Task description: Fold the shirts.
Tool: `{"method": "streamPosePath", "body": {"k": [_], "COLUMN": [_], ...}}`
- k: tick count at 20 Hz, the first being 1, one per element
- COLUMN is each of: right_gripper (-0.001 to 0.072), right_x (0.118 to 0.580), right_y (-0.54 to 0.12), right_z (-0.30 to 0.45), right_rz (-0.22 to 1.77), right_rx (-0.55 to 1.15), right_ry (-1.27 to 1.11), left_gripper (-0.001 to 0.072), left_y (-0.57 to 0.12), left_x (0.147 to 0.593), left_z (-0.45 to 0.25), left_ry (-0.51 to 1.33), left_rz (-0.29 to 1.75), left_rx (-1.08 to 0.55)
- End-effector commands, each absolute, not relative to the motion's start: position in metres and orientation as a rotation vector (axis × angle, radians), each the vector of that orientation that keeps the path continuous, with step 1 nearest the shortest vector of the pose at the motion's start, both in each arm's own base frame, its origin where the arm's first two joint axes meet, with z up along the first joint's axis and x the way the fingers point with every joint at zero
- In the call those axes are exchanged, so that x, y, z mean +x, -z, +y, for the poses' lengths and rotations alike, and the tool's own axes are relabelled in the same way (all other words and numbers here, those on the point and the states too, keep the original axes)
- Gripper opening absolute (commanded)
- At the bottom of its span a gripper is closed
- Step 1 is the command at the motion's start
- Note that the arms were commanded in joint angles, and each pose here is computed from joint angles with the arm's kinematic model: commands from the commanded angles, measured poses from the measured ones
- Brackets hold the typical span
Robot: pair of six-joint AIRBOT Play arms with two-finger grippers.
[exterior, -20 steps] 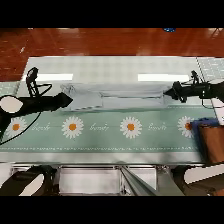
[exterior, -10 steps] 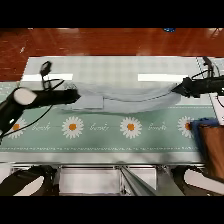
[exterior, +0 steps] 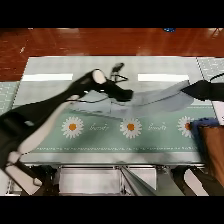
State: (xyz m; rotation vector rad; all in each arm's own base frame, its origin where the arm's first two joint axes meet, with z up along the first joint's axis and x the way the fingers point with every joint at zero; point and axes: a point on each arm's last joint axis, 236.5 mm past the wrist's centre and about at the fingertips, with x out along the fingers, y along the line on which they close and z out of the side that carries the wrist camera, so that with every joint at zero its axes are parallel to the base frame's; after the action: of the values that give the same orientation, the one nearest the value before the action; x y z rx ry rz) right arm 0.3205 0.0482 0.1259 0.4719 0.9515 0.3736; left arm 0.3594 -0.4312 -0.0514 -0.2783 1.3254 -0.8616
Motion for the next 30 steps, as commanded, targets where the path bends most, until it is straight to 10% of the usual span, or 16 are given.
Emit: {"method": "streamPosePath", "body": {"k": [1, 8, 18, 28, 30], "right_gripper": [0.0028, 0.0028, 0.0029, 0.0031, 0.0232], "right_x": [0.309, 0.307, 0.351, 0.403, 0.4], "right_y": [-0.149, -0.154, -0.157, -0.035, 0.0], "right_z": [0.064, 0.072, 0.195, 0.405, 0.423], "right_rz": [0.899, 0.893, 0.891, 1.192, 1.254], "right_rx": [0.49, 0.502, 0.497, 0.483, 0.494], "right_ry": [-0.427, -0.465, -0.702, -0.916, -0.892], "left_gripper": [0.0016, 0.0017, 0.0017, 0.0017, 0.0017], "left_y": [0.077, 0.062, -0.099, -0.111, -0.089], "left_x": [0.313, 0.301, 0.414, 0.291, 0.276], "left_z": [-0.501, -0.517, -0.226, -0.09, -0.092], "left_ry": [0.943, 1.033, 0.693, 0.308, 0.303], "left_rz": [1.475, 1.5, 1.163, 0.842, 0.881], "left_rx": [-0.315, -0.356, -0.226, -0.384, -0.415]}}
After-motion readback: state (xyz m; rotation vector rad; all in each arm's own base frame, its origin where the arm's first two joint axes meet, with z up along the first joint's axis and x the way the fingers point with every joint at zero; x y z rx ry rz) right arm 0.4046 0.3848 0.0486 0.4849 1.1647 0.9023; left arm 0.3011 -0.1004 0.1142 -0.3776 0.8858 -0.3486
